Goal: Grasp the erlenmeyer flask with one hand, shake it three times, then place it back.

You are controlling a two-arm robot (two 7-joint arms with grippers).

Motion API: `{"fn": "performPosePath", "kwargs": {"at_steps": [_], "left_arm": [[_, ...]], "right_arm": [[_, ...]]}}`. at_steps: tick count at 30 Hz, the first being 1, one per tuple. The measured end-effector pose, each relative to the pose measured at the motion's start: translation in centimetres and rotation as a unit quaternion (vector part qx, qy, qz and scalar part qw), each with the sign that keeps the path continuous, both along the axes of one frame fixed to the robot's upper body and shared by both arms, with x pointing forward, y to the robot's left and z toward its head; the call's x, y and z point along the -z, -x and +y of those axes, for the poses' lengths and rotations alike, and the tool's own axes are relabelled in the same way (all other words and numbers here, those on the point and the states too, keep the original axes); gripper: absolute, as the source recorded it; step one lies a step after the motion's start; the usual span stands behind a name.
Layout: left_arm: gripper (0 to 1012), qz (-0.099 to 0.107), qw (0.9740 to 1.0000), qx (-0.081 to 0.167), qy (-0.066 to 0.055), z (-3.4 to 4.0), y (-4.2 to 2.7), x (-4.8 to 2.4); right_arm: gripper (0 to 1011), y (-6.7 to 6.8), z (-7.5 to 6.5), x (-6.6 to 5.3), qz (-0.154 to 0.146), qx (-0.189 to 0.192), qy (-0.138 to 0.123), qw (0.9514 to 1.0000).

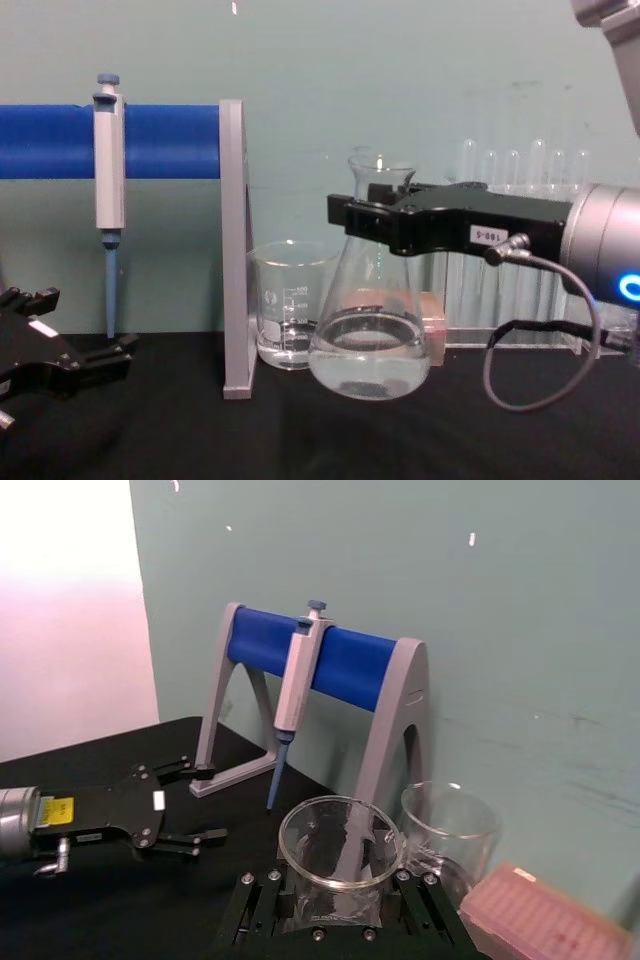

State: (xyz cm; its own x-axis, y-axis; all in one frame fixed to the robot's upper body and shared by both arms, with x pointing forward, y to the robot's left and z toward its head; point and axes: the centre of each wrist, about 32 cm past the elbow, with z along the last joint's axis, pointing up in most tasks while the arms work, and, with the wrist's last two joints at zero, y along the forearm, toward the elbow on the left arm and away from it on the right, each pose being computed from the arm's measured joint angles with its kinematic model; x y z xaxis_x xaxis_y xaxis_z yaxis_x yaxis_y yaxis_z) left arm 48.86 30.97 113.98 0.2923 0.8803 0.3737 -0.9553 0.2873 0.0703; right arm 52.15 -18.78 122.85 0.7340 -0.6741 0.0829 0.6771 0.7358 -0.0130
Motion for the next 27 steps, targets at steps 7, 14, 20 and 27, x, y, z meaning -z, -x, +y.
{"fn": "performPosePath", "kwargs": {"at_steps": [7, 14, 20, 27], "left_arm": [[1001, 0.0, 1.0, 0.0, 0.0, 0.0, 0.0, 0.0], [1001, 0.0, 1.0, 0.0, 0.0, 0.0, 0.0, 0.0], [1001, 0.0, 1.0, 0.0, 0.0, 0.0, 0.0, 0.0], [1001, 0.0, 1.0, 0.0, 0.0, 0.0, 0.0, 0.0]], "right_arm": [[450, 0.0, 0.3, 0.1, 0.003, -0.012, 0.001, 0.9999], [450, -0.2, 0.3, 0.3, 0.004, -0.016, 0.0, 0.9999], [450, -0.3, 0.1, 0.6, 0.001, -0.022, -0.004, 0.9997], [450, -0.5, 0.0, 1.4, -0.001, -0.03, -0.01, 0.9995]]}}
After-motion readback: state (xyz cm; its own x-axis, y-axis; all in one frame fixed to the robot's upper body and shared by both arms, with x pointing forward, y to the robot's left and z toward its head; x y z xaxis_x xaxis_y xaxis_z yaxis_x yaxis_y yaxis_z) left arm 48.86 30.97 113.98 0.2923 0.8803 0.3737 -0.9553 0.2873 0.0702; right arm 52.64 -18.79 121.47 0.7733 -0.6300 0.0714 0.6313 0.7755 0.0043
